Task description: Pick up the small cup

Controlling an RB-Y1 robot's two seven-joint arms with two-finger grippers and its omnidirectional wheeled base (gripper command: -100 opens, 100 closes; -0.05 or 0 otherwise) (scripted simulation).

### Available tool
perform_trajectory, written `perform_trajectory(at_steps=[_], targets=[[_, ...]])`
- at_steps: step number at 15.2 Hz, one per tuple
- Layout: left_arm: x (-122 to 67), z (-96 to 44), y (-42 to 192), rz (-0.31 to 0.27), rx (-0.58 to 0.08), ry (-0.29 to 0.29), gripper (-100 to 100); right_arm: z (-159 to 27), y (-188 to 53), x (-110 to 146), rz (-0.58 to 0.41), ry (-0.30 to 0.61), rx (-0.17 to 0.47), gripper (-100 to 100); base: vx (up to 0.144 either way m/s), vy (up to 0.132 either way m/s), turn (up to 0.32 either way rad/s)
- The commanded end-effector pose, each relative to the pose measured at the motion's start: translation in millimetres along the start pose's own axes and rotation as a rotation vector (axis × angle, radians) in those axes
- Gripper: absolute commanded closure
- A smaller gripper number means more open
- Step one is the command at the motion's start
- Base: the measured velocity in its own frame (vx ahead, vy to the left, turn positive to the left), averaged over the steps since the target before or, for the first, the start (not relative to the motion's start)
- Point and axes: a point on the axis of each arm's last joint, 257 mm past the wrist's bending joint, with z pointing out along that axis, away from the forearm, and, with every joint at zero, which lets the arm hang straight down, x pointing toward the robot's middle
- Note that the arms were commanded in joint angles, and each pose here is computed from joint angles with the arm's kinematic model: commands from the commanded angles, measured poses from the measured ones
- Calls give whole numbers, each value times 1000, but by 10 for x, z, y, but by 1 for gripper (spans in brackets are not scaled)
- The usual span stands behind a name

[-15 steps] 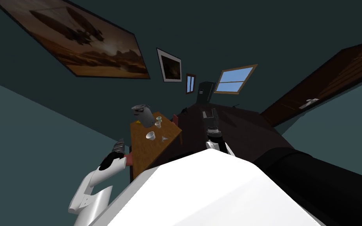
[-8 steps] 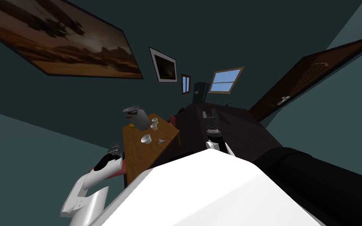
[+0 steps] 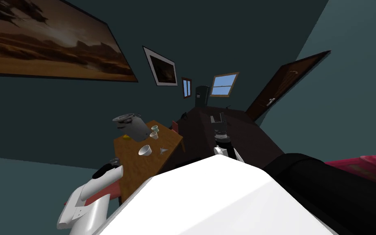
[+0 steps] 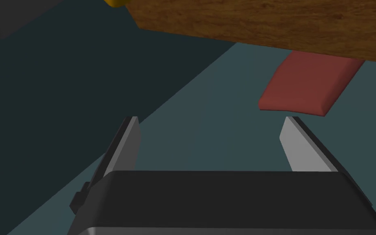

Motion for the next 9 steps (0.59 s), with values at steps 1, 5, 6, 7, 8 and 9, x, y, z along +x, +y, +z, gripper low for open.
perform_trajectory(at_steps=[1,5,6,7,8,9], targets=[[-46,20,102,-10,-44,-6,-100,0,0,0,0,0,0,0,11,-2,-107],[-218,83,434,-66,-161,-35,-100,0,0,0,0,0,0,0,16,-4,-208],[-216,75,483,-66,-180,-35,-100,0,0,0,0,0,0,0,17,-2,-269],[-215,71,503,-66,-188,-35,-100,0,0,0,0,0,0,0,12,3,-83],[-279,85,650,-94,-238,-45,-100,0,0,0,0,0,0,0,16,-4,-188],[-275,73,697,-95,-257,-45,-100,0,0,0,0,0,0,0,19,-2,-216]])
